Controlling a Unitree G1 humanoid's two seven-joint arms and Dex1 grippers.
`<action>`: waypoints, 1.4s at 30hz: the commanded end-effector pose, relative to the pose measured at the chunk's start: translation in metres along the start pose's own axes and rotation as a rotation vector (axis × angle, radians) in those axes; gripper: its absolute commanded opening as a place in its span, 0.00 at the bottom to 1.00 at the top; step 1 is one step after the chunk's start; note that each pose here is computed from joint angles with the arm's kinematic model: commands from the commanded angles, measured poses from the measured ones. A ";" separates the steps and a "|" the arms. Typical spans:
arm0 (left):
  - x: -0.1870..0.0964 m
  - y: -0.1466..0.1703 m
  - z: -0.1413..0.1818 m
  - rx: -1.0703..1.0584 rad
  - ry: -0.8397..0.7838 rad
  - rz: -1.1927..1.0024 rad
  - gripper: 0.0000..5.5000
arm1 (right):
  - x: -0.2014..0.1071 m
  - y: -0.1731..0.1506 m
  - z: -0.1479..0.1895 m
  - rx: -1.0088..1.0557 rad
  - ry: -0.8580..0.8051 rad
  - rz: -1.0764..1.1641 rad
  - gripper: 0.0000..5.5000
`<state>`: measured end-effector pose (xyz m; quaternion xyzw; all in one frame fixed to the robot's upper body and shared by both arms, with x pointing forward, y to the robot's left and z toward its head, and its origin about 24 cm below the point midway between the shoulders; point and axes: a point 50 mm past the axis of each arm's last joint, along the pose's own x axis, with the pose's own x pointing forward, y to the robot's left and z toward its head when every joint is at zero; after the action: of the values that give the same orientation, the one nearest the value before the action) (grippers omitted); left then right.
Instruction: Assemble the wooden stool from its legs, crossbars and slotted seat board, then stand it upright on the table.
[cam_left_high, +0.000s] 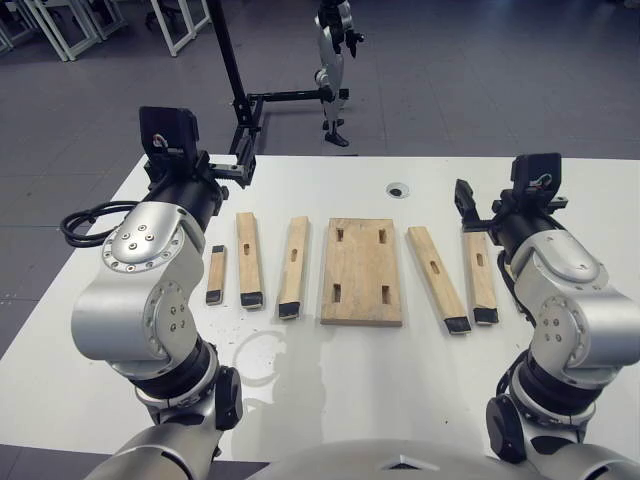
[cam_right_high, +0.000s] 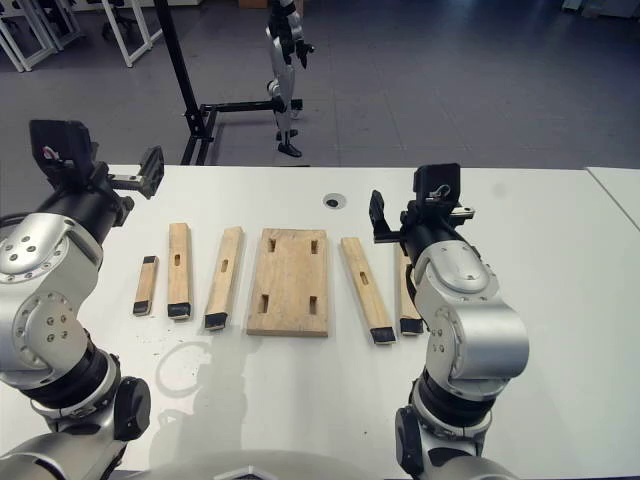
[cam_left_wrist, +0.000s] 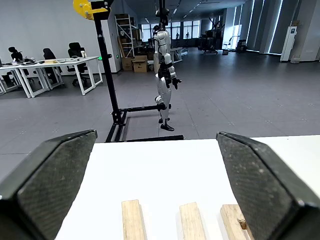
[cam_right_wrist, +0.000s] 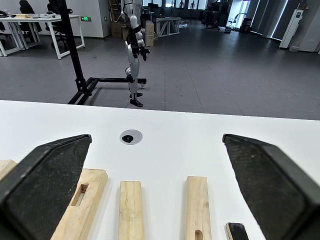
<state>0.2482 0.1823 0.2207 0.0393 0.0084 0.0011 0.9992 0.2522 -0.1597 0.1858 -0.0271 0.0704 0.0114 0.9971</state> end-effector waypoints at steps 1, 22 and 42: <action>-0.001 -0.003 -0.007 0.014 0.048 -0.035 0.80 | 0.000 0.001 0.000 0.010 -0.007 -0.007 0.98; -0.003 -0.020 -0.018 -0.033 0.103 -0.059 0.80 | 0.004 -0.002 -0.002 0.027 0.004 -0.029 0.98; -0.005 -0.009 -0.019 -0.036 0.096 0.005 0.80 | -0.007 -0.080 -0.062 0.138 0.272 -0.050 0.98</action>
<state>0.2433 0.1743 0.2018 0.0192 0.0560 0.0000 0.9982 0.2400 -0.2343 0.1430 0.0258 0.1798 -0.0338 0.9828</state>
